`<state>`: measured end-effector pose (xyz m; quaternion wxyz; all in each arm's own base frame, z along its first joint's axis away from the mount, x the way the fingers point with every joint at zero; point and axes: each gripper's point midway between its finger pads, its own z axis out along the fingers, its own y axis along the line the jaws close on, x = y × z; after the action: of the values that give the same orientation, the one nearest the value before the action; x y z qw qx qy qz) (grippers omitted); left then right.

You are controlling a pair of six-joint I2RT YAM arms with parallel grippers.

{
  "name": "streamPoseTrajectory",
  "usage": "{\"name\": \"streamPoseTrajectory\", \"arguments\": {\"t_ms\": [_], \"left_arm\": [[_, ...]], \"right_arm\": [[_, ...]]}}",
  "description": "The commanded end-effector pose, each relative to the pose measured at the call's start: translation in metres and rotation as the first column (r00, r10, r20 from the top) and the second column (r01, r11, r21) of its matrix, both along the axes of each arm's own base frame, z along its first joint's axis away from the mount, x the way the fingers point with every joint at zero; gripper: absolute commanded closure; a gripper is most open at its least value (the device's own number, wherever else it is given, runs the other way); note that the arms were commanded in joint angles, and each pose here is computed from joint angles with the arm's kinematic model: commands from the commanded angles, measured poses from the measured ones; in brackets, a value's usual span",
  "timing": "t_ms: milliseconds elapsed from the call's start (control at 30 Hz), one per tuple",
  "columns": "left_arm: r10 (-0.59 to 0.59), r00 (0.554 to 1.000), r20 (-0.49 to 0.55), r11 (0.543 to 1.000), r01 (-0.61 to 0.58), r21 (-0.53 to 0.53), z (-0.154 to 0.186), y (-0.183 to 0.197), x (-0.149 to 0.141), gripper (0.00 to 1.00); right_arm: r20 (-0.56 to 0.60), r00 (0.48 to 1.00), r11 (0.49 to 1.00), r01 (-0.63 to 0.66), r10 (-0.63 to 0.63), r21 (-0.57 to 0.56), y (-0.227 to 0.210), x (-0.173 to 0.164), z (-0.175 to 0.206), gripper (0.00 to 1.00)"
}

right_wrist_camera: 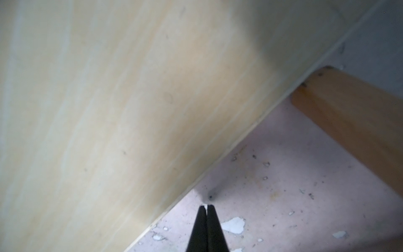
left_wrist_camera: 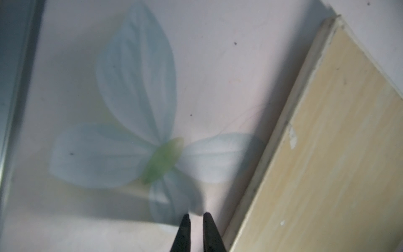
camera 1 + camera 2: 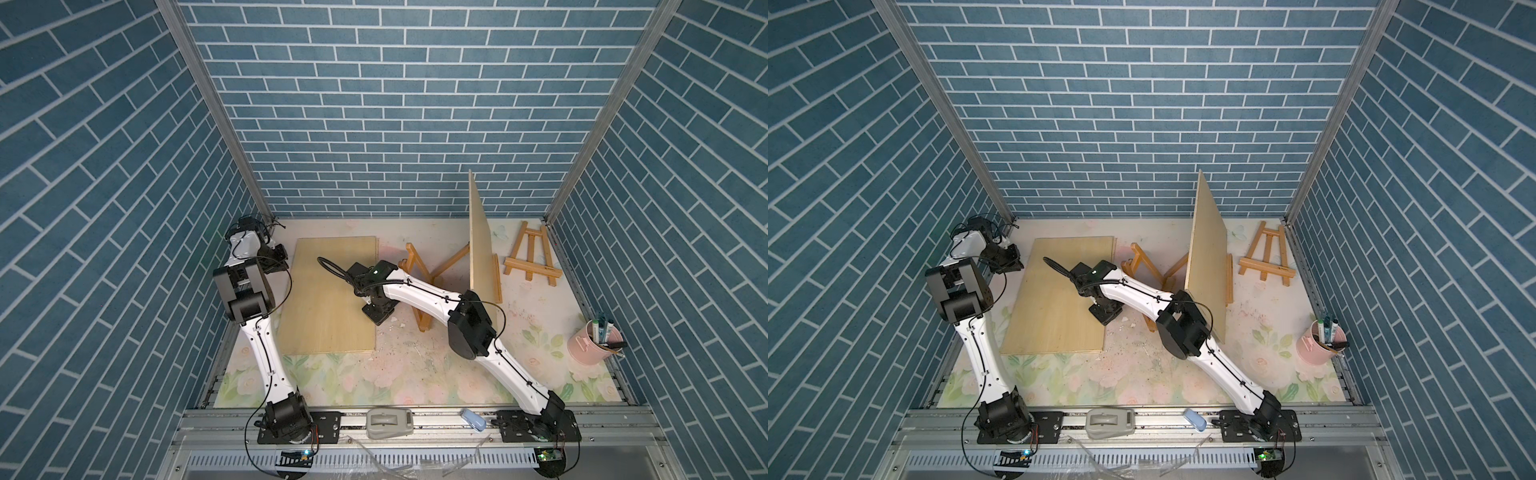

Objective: Disassemble the easel
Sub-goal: Adjust the drawing board.

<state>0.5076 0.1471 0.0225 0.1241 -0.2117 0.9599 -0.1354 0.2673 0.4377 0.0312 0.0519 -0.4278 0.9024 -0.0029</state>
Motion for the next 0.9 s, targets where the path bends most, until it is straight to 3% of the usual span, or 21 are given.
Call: {"name": "streamPoseTrajectory", "arguments": {"t_ms": [0,867], "left_arm": [[-0.007,0.999,-0.046,1.0,0.006,-0.015,-0.022,-0.005,-0.003,0.86],[-0.025,0.999,-0.048,0.999,0.023,-0.033,-0.027,-0.014,0.001,0.86]], "right_arm": [[-0.036,0.999,0.999,0.04,-0.04,-0.018,-0.004,-0.005,-0.004,0.97],[-0.097,0.995,0.999,0.031,-0.028,0.032,0.011,-0.013,-0.008,0.97]]}}
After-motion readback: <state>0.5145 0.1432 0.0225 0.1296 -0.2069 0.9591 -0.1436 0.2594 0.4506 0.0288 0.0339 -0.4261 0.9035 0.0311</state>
